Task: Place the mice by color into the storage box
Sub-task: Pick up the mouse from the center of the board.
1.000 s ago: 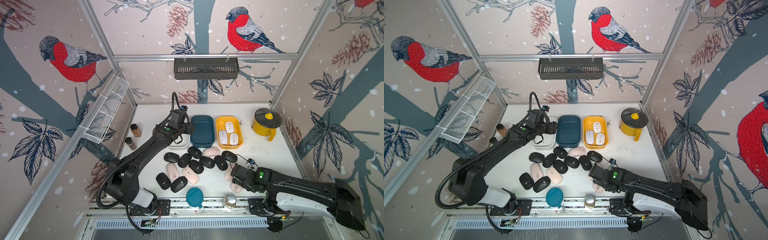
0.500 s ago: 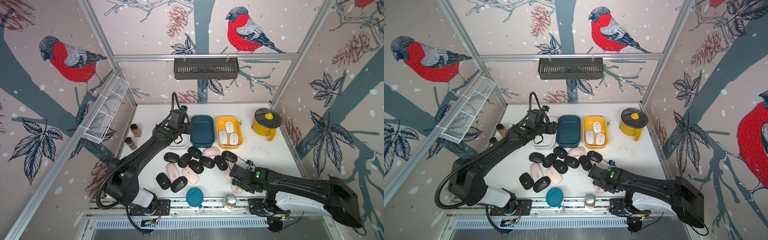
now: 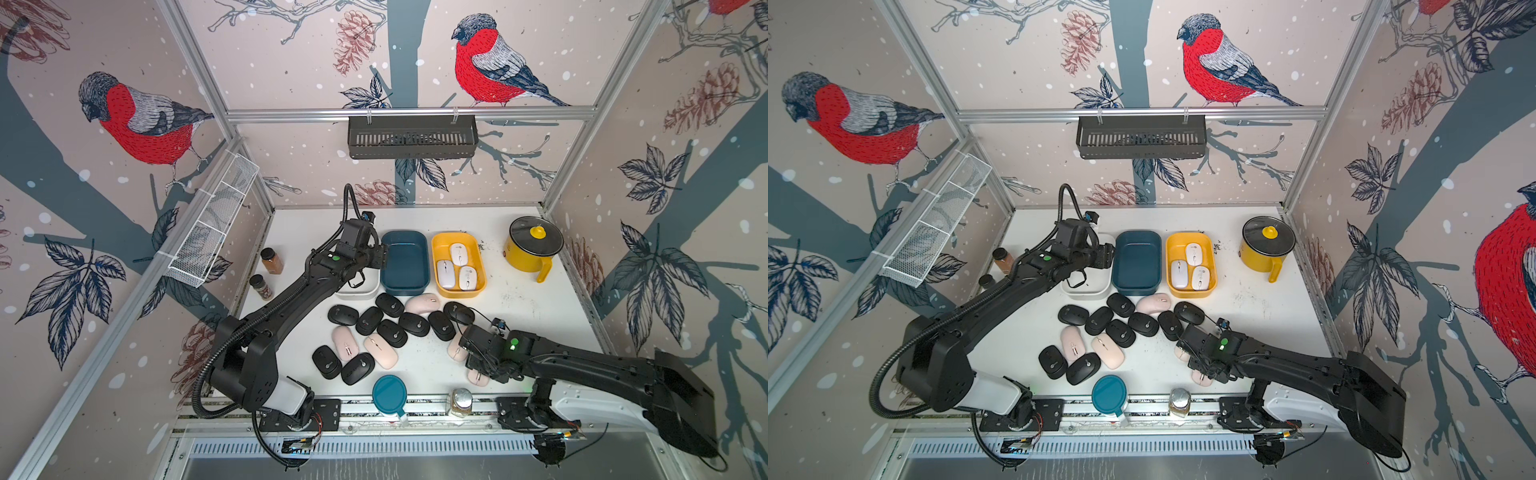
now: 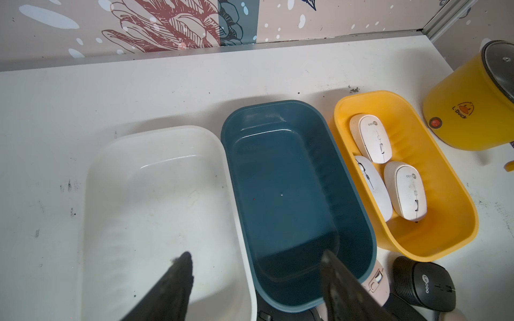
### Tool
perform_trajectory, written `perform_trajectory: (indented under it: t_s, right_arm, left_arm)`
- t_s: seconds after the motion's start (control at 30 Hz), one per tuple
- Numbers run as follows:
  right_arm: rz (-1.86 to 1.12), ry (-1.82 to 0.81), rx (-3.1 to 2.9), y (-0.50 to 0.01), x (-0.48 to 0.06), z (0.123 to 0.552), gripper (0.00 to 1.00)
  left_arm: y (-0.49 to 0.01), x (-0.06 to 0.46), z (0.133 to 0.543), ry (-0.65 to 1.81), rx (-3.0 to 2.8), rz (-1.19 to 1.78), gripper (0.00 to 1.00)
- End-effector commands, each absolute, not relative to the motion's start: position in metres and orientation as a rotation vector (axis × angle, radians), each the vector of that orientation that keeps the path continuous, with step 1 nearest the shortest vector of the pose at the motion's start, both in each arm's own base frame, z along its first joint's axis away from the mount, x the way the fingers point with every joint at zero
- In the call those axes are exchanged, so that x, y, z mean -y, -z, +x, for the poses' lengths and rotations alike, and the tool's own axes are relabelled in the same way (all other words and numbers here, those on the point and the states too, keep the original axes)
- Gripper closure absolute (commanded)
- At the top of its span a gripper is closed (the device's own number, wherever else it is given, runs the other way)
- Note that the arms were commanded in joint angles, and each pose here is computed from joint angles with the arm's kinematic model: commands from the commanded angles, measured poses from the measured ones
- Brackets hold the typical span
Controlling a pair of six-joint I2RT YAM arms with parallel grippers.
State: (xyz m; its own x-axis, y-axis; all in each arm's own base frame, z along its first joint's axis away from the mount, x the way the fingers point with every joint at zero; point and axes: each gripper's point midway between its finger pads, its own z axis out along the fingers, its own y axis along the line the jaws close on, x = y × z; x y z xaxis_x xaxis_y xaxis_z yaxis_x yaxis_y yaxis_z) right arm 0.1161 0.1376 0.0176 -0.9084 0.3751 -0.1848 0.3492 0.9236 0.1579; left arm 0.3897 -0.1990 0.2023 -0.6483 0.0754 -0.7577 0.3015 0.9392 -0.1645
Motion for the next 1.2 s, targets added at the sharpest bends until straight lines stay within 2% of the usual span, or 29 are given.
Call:
perform_trajectory:
  t_s: [0.0, 0.1, 0.57, 0.9, 1.17]
  right_arm:
    - [0.525, -0.194, -2.865, -0.021, -0.138, 0.123, 0.42]
    - [0.536, -0.211, -2.843, -0.029, -0.135, 0.131, 0.46]
    - [0.476, -0.224, -2.714, -0.082, -0.13, 0.173, 0.46]
    - [0.353, -0.304, -2.535, -0.139, -0.145, 0.237, 0.46]
    - [0.218, -0.338, -2.453, -0.165, -0.176, 0.287, 0.46]
  left_arm:
    - [-0.204, 0.198, 0.389, 0.34, -2.262, 0.27, 0.28]
    - [-0.204, 0.198, 0.389, 0.342, -2.263, 0.265, 0.28]
    - [-0.204, 0.199, 0.388, 0.351, -2.266, 0.267, 0.28]
    - [-0.21, 0.195, 0.388, 0.334, -2.247, 0.262, 0.28]
    - [-0.218, 0.189, 0.389, 0.3, -2.225, 0.247, 0.28]
